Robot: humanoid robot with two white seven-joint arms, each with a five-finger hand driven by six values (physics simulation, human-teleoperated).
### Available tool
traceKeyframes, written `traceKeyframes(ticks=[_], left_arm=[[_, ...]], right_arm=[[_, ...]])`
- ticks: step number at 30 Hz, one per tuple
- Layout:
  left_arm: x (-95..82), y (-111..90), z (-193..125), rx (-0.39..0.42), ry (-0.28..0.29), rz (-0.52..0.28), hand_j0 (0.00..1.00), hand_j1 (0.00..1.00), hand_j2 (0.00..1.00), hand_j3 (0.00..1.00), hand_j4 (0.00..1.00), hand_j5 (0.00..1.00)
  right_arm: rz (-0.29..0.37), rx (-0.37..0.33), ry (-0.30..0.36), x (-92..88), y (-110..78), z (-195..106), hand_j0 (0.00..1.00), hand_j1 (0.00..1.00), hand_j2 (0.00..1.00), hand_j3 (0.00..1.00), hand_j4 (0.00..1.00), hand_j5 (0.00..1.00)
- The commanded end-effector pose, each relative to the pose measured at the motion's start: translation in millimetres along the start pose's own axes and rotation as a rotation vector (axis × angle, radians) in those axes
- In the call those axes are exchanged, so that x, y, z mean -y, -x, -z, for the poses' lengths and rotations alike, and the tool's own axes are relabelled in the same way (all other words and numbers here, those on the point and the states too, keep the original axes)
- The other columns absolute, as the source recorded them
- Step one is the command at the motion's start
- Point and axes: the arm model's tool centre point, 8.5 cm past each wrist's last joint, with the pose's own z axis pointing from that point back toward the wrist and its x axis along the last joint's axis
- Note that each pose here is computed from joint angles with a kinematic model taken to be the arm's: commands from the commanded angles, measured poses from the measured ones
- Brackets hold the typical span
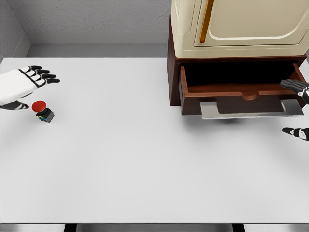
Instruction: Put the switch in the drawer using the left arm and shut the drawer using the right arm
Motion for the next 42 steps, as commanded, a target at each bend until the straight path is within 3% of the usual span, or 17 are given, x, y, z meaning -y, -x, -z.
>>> traceKeyframes(ticks=[1, 10, 16, 33, 37, 42], left_arm=[[3.6, -1.4, -1.0, 0.007, 0.015, -0.006, 1.00, 1.00, 1.00, 1.00, 1.00, 1.00], [5.1, 2.6, -7.8, -0.001, 0.040, 0.008, 1.00, 1.00, 1.00, 1.00, 1.00, 1.00], [26.6, -7.9, -2.0, 0.033, 0.101, -0.012, 1.00, 1.00, 1.00, 1.00, 1.00, 1.00], [34.1, -2.9, 15.3, 0.033, 0.148, -0.019, 1.00, 1.00, 1.00, 1.00, 1.00, 1.00], [36.2, -2.5, 14.4, 0.032, 0.175, -0.018, 0.79, 0.79, 0.79, 0.79, 0.79, 0.79], [36.7, -0.9, 13.3, 0.028, 0.188, -0.017, 0.74, 0.74, 0.74, 0.74, 0.74, 0.74]], right_arm=[[0.006, 0.000, 0.008, 1.3, 0.1, -0.1, 1.00, 1.00, 1.00, 1.00, 1.00, 1.00], [0.017, -0.002, 0.020, -1.4, 0.0, -0.6, 1.00, 1.00, 1.00, 1.00, 1.00, 1.00], [0.017, -0.002, 0.022, -0.8, 0.1, -0.7, 1.00, 1.00, 1.00, 1.00, 1.00, 1.00], [0.018, -0.002, 0.025, -0.5, 0.1, -0.7, 1.00, 1.00, 1.00, 1.00, 1.00, 1.00], [0.018, -0.002, 0.025, -0.5, 0.1, -0.7, 1.00, 1.00, 1.00, 1.00, 1.00, 1.00], [0.020, -0.002, 0.024, -0.8, 0.1, -1.0, 1.00, 1.00, 1.00, 1.00, 1.00, 1.00]])
